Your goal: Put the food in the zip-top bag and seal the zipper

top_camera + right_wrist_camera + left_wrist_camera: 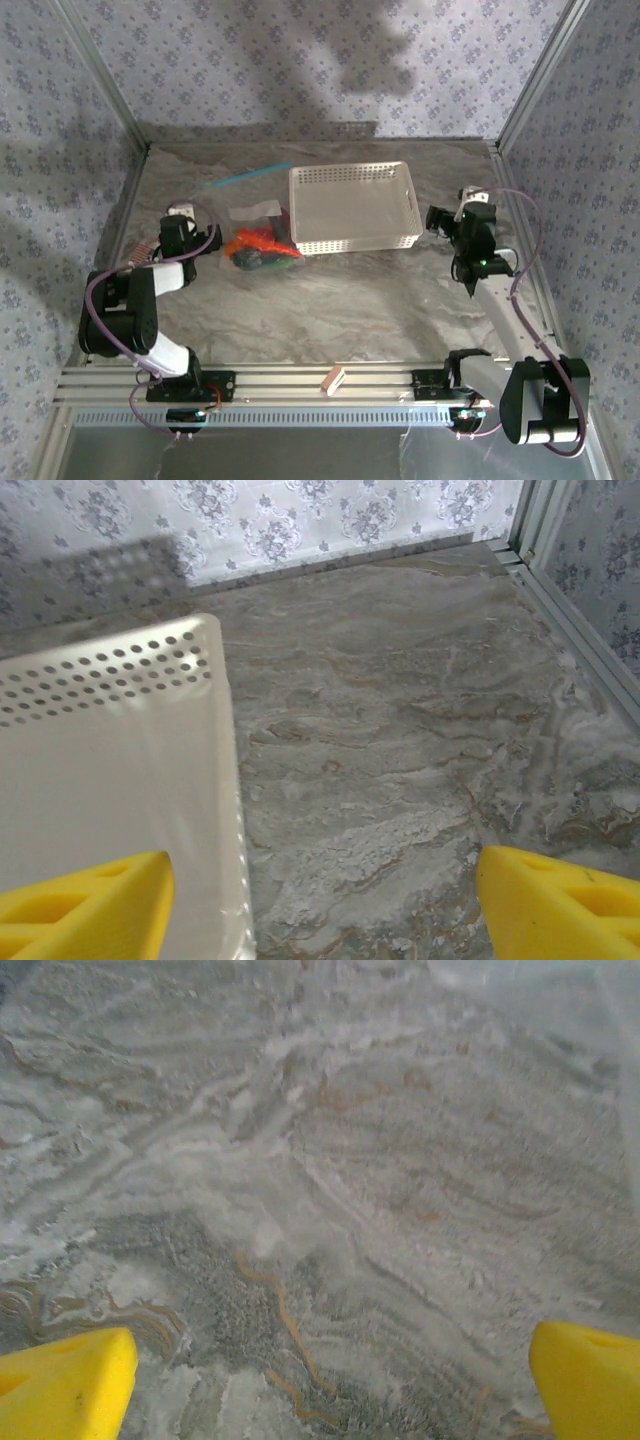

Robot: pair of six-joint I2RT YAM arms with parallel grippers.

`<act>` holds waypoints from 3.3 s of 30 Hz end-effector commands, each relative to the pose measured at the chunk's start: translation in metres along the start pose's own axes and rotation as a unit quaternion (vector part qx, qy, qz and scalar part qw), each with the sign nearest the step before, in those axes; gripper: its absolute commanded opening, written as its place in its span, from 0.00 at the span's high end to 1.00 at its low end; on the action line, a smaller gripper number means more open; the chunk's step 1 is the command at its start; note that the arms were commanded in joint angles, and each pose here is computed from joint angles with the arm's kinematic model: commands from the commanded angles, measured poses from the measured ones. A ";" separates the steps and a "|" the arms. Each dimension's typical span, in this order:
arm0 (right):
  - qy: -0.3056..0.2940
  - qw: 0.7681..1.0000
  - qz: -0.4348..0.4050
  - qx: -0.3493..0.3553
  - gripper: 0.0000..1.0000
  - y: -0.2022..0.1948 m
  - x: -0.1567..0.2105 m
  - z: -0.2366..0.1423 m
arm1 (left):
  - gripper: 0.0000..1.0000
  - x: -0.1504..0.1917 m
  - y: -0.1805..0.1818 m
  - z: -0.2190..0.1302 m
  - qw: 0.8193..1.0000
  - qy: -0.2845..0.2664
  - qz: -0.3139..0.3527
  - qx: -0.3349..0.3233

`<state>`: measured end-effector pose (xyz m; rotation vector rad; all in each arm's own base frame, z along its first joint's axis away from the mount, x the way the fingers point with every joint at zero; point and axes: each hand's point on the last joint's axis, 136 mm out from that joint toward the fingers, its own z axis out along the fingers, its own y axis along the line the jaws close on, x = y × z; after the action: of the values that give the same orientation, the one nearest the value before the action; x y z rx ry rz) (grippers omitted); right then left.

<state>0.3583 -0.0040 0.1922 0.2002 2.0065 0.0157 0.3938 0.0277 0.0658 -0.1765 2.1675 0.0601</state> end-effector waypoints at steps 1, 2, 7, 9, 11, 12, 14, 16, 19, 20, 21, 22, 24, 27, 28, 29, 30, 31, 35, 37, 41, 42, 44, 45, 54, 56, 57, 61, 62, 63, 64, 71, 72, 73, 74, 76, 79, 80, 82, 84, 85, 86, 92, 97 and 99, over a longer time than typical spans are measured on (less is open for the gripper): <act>-0.049 0.998 -0.019 0.018 0.18 -0.007 -0.004 0.002 | 0.00 -0.030 -0.017 -0.003 0.997 -0.058 0.038 0.021; -0.054 0.998 -0.024 0.024 0.18 -0.009 0.000 0.003 | 0.00 -0.029 -0.021 -0.005 0.997 -0.062 0.046 0.026; -0.062 0.996 -0.044 0.053 0.17 -0.023 0.016 0.011 | 0.00 -0.020 -0.021 -0.014 0.992 -0.109 0.043 0.037; -0.056 0.996 -0.047 0.054 0.17 -0.026 0.024 0.017 | 0.00 -0.016 -0.026 -0.021 0.989 -0.127 0.054 0.046; -0.055 0.996 -0.048 0.051 0.17 -0.026 0.033 0.022 | 0.00 -0.018 -0.027 -0.021 0.988 -0.137 0.055 0.047; -0.057 0.996 -0.052 0.049 0.17 -0.026 0.037 0.025 | 0.00 -0.016 -0.027 -0.021 0.989 -0.131 0.056 0.047; -0.062 0.995 -0.065 0.054 0.18 -0.029 0.043 0.031 | 0.00 -0.017 -0.027 -0.021 0.989 -0.131 0.055 0.047; -0.072 0.993 -0.069 0.067 0.18 -0.035 0.045 0.035 | 0.00 -0.016 -0.027 -0.021 0.989 -0.126 0.056 0.047; -0.060 0.995 -0.045 0.065 0.18 -0.046 0.056 0.045 | 0.00 -0.017 -0.027 -0.021 0.989 -0.129 0.056 0.047; -0.060 0.995 -0.038 0.065 0.18 -0.048 0.060 0.048 | 0.00 -0.017 -0.027 -0.021 0.989 -0.129 0.055 0.047; -0.057 0.996 -0.036 0.062 0.18 -0.049 0.064 0.052 | 0.00 -0.016 -0.027 -0.021 0.989 -0.127 0.055 0.048; -0.054 0.996 -0.037 0.061 0.18 -0.049 0.066 0.055 | 0.00 -0.016 -0.027 -0.021 0.989 -0.128 0.054 0.048; -0.037 0.997 -0.042 0.060 0.18 -0.047 0.068 0.064 | 0.00 -0.017 -0.027 -0.020 0.989 -0.127 0.055 0.048; 0.003 0.997 -0.067 0.038 0.17 -0.033 0.069 0.080 | 0.00 -0.018 -0.026 -0.018 0.990 -0.121 0.052 0.048; 0.007 0.997 -0.067 0.035 0.17 -0.033 0.070 0.081 | 0.00 -0.017 -0.025 -0.017 0.991 -0.117 0.050 0.047; 0.008 0.997 -0.064 0.034 0.17 -0.034 0.071 0.081 | 0.00 -0.018 -0.024 -0.015 0.991 -0.115 0.048 0.046; 0.007 0.997 -0.063 0.034 0.05 -0.034 0.070 0.081 | 0.00 -0.019 -0.023 -0.014 0.992 -0.112 0.045 0.045; 0.008 0.997 -0.064 0.033 0.00 -0.034 0.070 0.081 | 0.00 -0.018 -0.022 -0.013 0.992 -0.108 0.042 0.044; 0.008 0.997 -0.064 0.034 0.00 -0.034 0.070 0.081 | 0.00 -0.019 -0.019 -0.012 0.993 -0.105 0.034 0.045; 0.008 0.997 -0.065 0.035 0.00 -0.034 0.070 0.081 | 0.00 -0.019 -0.019 -0.012 0.993 -0.105 0.034 0.045; 0.011 0.997 -0.072 0.030 0.00 -0.030 0.070 0.082 | 0.00 -0.019 -0.019 -0.011 0.993 -0.104 0.034 0.044; 0.026 0.996 -0.078 0.019 0.00 -0.026 0.071 0.086 | 0.00 -0.019 -0.019 -0.012 0.993 -0.105 0.034 0.043; 0.072 0.994 -0.085 0.004 0.00 -0.020 0.072 0.100 | 0.00 -0.019 -0.019 -0.012 0.993 -0.104 0.034 0.044; 0.113 0.990 -0.088 -0.001 0.00 -0.017 0.075 0.112 | 0.00 -0.019 -0.019 -0.012 0.993 -0.105 0.034 0.044; 0.623 0.746 -0.180 0.153 0.00 -0.025 0.171 0.189 | 0.00 -0.019 -0.019 -0.012 0.993 -0.104 0.035 0.043; 0.518 0.804 -0.209 0.205 0.00 -0.023 0.157 0.194 | 0.00 -0.019 -0.019 -0.012 0.993 -0.104 0.035 0.042; 0.498 0.816 -0.221 0.195 0.00 -0.015 0.164 0.188 | 0.00 -0.019 -0.019 -0.011 0.993 -0.105 0.035 0.043; 0.464 0.780 -0.312 0.281 0.00 -0.028 0.154 0.185 | 0.00 -0.019 -0.019 -0.011 0.993 -0.104 0.035 0.043; 0.462 0.761 -0.337 0.307 0.00 -0.033 0.151 0.190 | 0.00 -0.019 -0.019 -0.012 0.993 -0.104 0.035 0.043; 0.456 0.737 -0.362 0.343 0.00 -0.038 0.146 0.195 | 0.00 -0.020 -0.020 -0.012 0.993 -0.106 0.034 0.044; 0.448 0.714 -0.384 0.377 0.00 -0.040 0.137 0.200 | 0.00 -0.020 -0.019 -0.012 0.993 -0.105 0.034 0.043; 0.302 0.529 -0.629 0.483 0.00 -0.009 0.113 0.230 | 0.00 -0.020 -0.019 -0.011 0.993 -0.104 0.034 0.044; 0.293 0.516 -0.636 0.493 0.00 -0.008 0.112 0.237 | 0.00 -0.019 -0.019 -0.012 0.993 -0.104 0.034 0.044; 0.306 0.527 -0.625 0.487 0.00 -0.012 0.119 0.240 | 0.00 -0.020 -0.019 -0.011 0.993 -0.104 0.034 0.044; 0.331 0.553 -0.611 0.460 0.00 -0.016 0.123 0.240 | 0.00 -0.019 -0.019 -0.012 0.993 -0.104 0.033 0.044; 0.379 0.597 -0.575 0.412 0.00 -0.024 0.138 0.241 | 0.00 -0.020 -0.019 -0.012 0.993 -0.104 0.033 0.044; 0.405 0.603 -0.543 0.421 0.01 -0.038 0.137 0.227 | 0.00 -0.020 -0.019 -0.012 0.993 -0.105 0.033 0.044; 0.413 0.614 -0.528 0.417 0.01 -0.040 0.136 0.225 | 0.00 -0.020 -0.019 -0.011 0.993 -0.104 0.034 0.044; 0.426 0.657 -0.475 0.403 0.01 -0.046 0.130 0.219 | 0.00 -0.020 -0.019 -0.012 0.993 -0.105 0.034 0.044; 0.428 0.711 -0.415 0.372 0.01 -0.046 0.123 0.214 | 0.00 -0.019 -0.019 -0.011 0.993 -0.104 0.033 0.044; 0.423 0.742 -0.379 0.354 0.01 -0.046 0.117 0.212 | 0.00 -0.020 -0.019 -0.011 0.993 -0.105 0.033 0.044; 0.420 0.768 -0.348 0.336 0.01 -0.044 0.112 0.210 | 0.00 -0.019 -0.019 -0.011 0.993 -0.103 0.033 0.044; 0.361 0.871 -0.197 0.268 0.01 -0.045 0.059 0.197 | 0.00 -0.020 -0.019 -0.012 0.993 -0.104 0.033 0.045; 0.286 0.918 -0.165 0.219 0.01 -0.020 0.020 0.181 | 0.00 -0.020 -0.019 -0.012 0.993 -0.104 0.033 0.044; 0.245 0.941 -0.139 0.187 0.01 -0.007 0.003 0.173 | 0.00 -0.019 -0.019 -0.011 0.993 -0.104 0.033 0.044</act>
<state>0.4894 -0.0602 0.0701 0.1614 2.6618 -0.8234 0.3923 0.0125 0.0823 -0.0510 1.9829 0.0405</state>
